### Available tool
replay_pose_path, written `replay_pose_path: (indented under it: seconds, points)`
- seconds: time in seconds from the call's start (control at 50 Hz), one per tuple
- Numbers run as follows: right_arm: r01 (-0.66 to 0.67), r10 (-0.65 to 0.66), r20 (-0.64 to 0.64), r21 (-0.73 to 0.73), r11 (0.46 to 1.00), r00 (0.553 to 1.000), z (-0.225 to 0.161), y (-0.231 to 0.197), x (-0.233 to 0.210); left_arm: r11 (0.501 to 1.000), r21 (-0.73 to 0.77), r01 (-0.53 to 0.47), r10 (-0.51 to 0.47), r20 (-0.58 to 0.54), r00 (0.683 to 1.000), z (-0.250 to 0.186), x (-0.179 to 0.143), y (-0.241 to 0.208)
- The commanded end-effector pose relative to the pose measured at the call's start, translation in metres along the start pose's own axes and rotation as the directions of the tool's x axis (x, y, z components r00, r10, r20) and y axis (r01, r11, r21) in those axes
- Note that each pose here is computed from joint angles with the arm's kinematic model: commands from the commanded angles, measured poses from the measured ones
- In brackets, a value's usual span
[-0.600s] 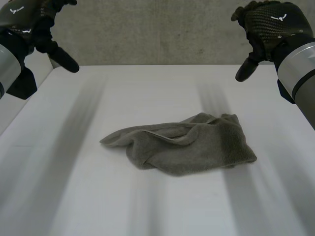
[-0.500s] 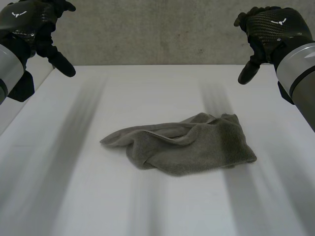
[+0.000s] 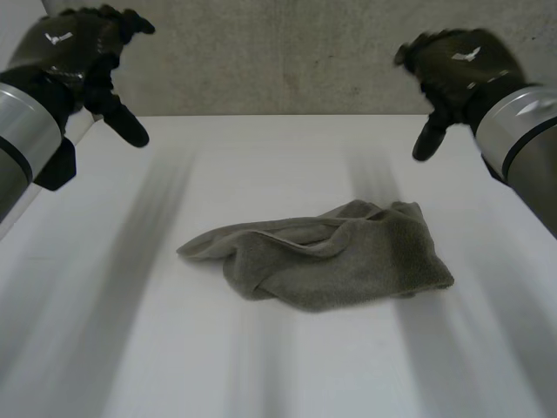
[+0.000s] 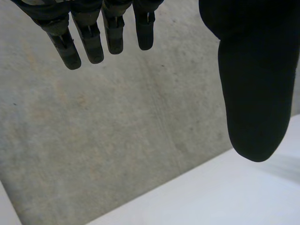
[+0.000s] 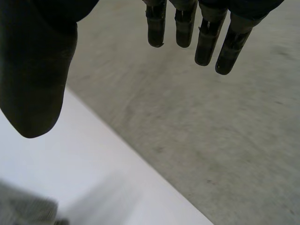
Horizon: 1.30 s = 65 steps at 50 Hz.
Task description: Fold the towel.
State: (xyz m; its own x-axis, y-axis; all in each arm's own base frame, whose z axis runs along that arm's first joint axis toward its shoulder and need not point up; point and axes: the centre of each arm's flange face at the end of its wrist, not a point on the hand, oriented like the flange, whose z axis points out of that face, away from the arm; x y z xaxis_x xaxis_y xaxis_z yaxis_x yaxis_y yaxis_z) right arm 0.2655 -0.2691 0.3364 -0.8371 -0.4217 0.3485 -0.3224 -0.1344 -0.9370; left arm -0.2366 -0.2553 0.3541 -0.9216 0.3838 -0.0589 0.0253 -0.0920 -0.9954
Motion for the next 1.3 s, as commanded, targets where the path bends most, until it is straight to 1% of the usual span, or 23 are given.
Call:
replay_pose_path:
  seconds: [0.02, 0.08, 0.18, 0.34, 0.56, 0.68, 0.7, 0.74, 0.82, 0.86, 0.88, 0.9, 0.92, 0.94, 0.96, 0.98, 1.0, 1.02, 1.08, 1.14, 1.16, 1.2, 1.3]
  points:
    - [0.312, -0.302, 0.192, -0.025, 0.95, 0.934, 0.0, 0.023, -0.02, 0.99, -0.141, 0.003, -0.017, -0.093, 0.996, -0.009, 0.013, 0.045]
    - [0.363, -0.347, 0.244, -0.024, 0.931, 0.906, 0.002, 0.033, -0.029, 0.979, -0.205, 0.006, -0.029, -0.111, 0.993, -0.007, 0.016, 0.074]
    - [0.345, -0.309, 0.34, -0.051, 0.937, 0.888, 0.021, 0.064, -0.041, 0.963, -0.269, 0.01, -0.042, -0.114, 0.993, -0.003, 0.018, 0.115]
    - [0.28, -0.204, 0.556, -0.053, 0.959, 0.806, 0.044, 0.12, -0.081, 0.947, -0.322, 0.01, -0.051, -0.119, 0.992, 0.005, 0.022, 0.173]
    - [0.279, -0.164, 0.502, -0.162, 0.946, 0.849, 0.083, 0.17, -0.096, 0.947, -0.321, 0.0, -0.053, -0.155, 0.986, 0.018, 0.036, 0.211]
    - [0.265, -0.216, 0.352, -0.097, 0.959, 0.911, 0.106, 0.136, -0.076, 0.955, -0.298, -0.001, -0.058, -0.19, 0.98, 0.032, 0.044, 0.216]
    - [0.265, -0.216, 0.351, -0.097, 0.959, 0.911, 0.106, 0.135, -0.076, 0.962, -0.271, -0.002, -0.059, -0.214, 0.975, 0.039, 0.048, 0.211]
    - [0.189, -0.192, 0.218, 0.034, 0.981, 0.957, 0.115, 0.081, -0.053, 0.973, -0.233, -0.002, -0.056, -0.239, 0.969, 0.046, 0.052, 0.201]
    - [0.101, -0.126, 0.1, 0.219, 0.97, 0.987, 0.115, 0.019, -0.029, 1.0, 0.027, 0.005, 0.001, -0.237, 0.971, 0.081, 0.059, 0.133]
    - [0.063, -0.081, 0.04, 0.334, 0.941, 0.996, 0.111, -0.014, -0.017, 0.987, 0.161, 0.011, 0.02, -0.189, 0.982, 0.09, 0.053, 0.094]
    - [0.039, -0.032, -0.024, 0.448, 0.893, 0.999, 0.104, -0.046, -0.003, 0.987, 0.163, 0.011, 0.02, -0.188, 0.982, 0.09, 0.053, 0.094]
    - [0.039, -0.031, -0.025, 0.45, 0.892, 0.999, 0.104, -0.046, -0.002, 0.946, 0.323, 0.016, 0.019, -0.106, 0.994, 0.095, 0.044, 0.047]
    - [0.027, 0.036, -0.101, 0.565, 0.825, 0.994, 0.093, -0.079, 0.015, 0.869, 0.494, 0.018, -0.019, -0.003, 1.0, 0.094, 0.031, -0.002]
    - [0.027, 0.037, -0.101, 0.566, 0.824, 0.994, 0.093, -0.079, 0.015, 0.868, 0.496, 0.018, -0.02, -0.002, 1.0, 0.094, 0.031, -0.002]
    - [0.04, 0.069, -0.146, 0.63, 0.775, 0.987, 0.082, -0.099, 0.026, 0.806, 0.591, 0.013, -0.049, 0.045, 0.998, 0.09, 0.024, -0.03]
    - [0.055, 0.056, -0.156, 0.625, 0.779, 0.986, 0.078, -0.101, 0.028, 0.806, 0.592, 0.013, -0.05, 0.046, 0.998, 0.09, 0.024, -0.03]
    - [0.055, 0.056, -0.156, 0.625, 0.779, 0.986, 0.078, -0.101, 0.028, 0.739, 0.674, 0.003, -0.06, 0.062, 0.996, 0.08, 0.02, -0.057]
    - [0.065, 0.03, -0.147, 0.599, 0.798, 0.989, 0.078, -0.095, 0.025, 0.738, 0.675, 0.002, -0.06, 0.062, 0.996, 0.08, 0.02, -0.057]
    - [0.091, -0.048, -0.098, 0.503, 0.859, 0.994, 0.078, -0.074, 0.013, 0.764, 0.645, -0.017, -0.018, 0.048, 0.999, 0.074, 0.023, -0.05]
    - [0.121, -0.124, -0.013, 0.371, 0.921, 0.992, 0.076, -0.039, -0.007, 0.87, 0.492, -0.031, 0.036, 0.0, 0.999, 0.069, 0.03, 0.001]
    - [0.121, -0.125, -0.013, 0.37, 0.921, 0.992, 0.076, -0.039, -0.007, 0.871, 0.491, -0.031, 0.036, 0.0, 0.999, 0.069, 0.03, 0.001]
    - [0.135, -0.158, 0.065, 0.268, 0.954, 0.985, 0.073, -0.004, -0.023, 0.937, 0.348, -0.035, 0.043, -0.016, 0.999, 0.06, 0.031, 0.048]
    - [0.138, -0.16, 0.203, 0.12, 0.983, 0.966, 0.061, 0.053, -0.049, 0.987, 0.157, -0.042, 0.047, -0.028, 0.999, 0.037, 0.03, 0.109]
